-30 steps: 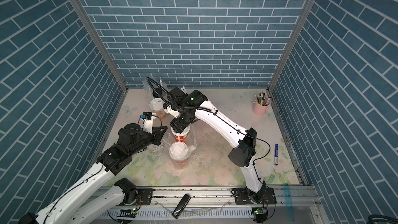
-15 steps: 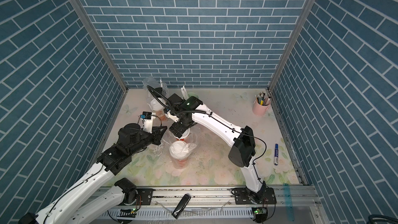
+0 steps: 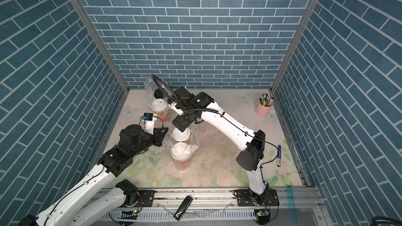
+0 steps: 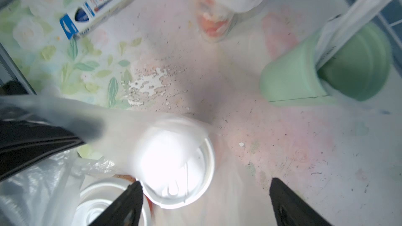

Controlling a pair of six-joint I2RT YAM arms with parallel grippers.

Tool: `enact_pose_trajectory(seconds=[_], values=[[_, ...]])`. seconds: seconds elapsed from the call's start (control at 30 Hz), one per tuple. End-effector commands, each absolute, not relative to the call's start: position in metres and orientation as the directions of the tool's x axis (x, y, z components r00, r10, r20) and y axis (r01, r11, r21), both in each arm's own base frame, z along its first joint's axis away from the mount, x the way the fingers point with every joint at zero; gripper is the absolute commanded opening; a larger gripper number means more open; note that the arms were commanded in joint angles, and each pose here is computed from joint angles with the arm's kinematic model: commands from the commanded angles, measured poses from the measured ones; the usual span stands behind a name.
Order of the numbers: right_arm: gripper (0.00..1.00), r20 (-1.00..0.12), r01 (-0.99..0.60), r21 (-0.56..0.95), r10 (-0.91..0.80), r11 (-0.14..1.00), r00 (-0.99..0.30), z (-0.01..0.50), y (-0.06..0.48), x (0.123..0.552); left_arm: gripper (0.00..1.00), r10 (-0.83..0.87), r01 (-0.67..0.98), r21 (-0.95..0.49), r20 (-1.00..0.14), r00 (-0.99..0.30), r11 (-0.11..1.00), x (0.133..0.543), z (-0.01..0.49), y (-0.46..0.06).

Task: Pack milk tea into plastic carrier bags
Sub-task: Place the milk tea cup in the plastic carrier bag, then pick up the straw from the container.

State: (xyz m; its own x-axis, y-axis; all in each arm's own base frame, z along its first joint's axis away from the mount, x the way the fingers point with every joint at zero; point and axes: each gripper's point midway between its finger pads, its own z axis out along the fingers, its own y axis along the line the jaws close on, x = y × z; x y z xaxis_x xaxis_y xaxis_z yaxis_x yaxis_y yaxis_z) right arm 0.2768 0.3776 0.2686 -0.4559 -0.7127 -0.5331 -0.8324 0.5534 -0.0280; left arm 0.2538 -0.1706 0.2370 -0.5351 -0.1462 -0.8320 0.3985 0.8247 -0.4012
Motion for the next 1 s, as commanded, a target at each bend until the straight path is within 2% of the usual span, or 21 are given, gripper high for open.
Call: enact_pose_trajectory(seconds=[0.0, 0.1, 0.37, 0.57, 0.73, 0.97], values=[[0.89, -0.677, -0.771, -0.025, -0.578, 0.637, -0.455, 0.319, 0.352, 0.315, 0.0, -0.137, 0.376, -0.388, -0.827, -0.545, 0.841, 0.252, 0.229, -0.164], [0.84, -0.702, -0.733, -0.027, -0.535, 0.68, -0.47, 0.316, 0.34, 0.339, 0.0, -0.136, 0.362, -0.383, -0.824, -0.55, 0.85, 0.251, 0.226, -0.161], [0.73, -0.643, -0.679, 0.033, -0.505, 0.733, -0.576, 0.264, 0.329, 0.387, 0.0, -0.132, 0.343, -0.379, -0.813, -0.567, 0.859, 0.251, 0.221, -0.159], [0.64, -0.663, -0.635, 0.06, -0.444, 0.77, -0.602, 0.25, 0.325, 0.419, 0.0, -0.151, 0.316, -0.384, -0.809, -0.568, 0.867, 0.253, 0.218, -0.155], [0.57, -0.68, -0.637, 0.141, -0.393, 0.758, -0.619, 0.247, 0.331, 0.432, 0.0, -0.154, 0.306, -0.379, -0.811, -0.565, 0.873, 0.254, 0.219, -0.154], [0.53, -0.664, -0.653, 0.219, -0.38, 0.725, -0.644, 0.24, 0.344, 0.429, 0.0, -0.151, 0.303, -0.374, -0.811, -0.565, 0.877, 0.255, 0.218, -0.153]])
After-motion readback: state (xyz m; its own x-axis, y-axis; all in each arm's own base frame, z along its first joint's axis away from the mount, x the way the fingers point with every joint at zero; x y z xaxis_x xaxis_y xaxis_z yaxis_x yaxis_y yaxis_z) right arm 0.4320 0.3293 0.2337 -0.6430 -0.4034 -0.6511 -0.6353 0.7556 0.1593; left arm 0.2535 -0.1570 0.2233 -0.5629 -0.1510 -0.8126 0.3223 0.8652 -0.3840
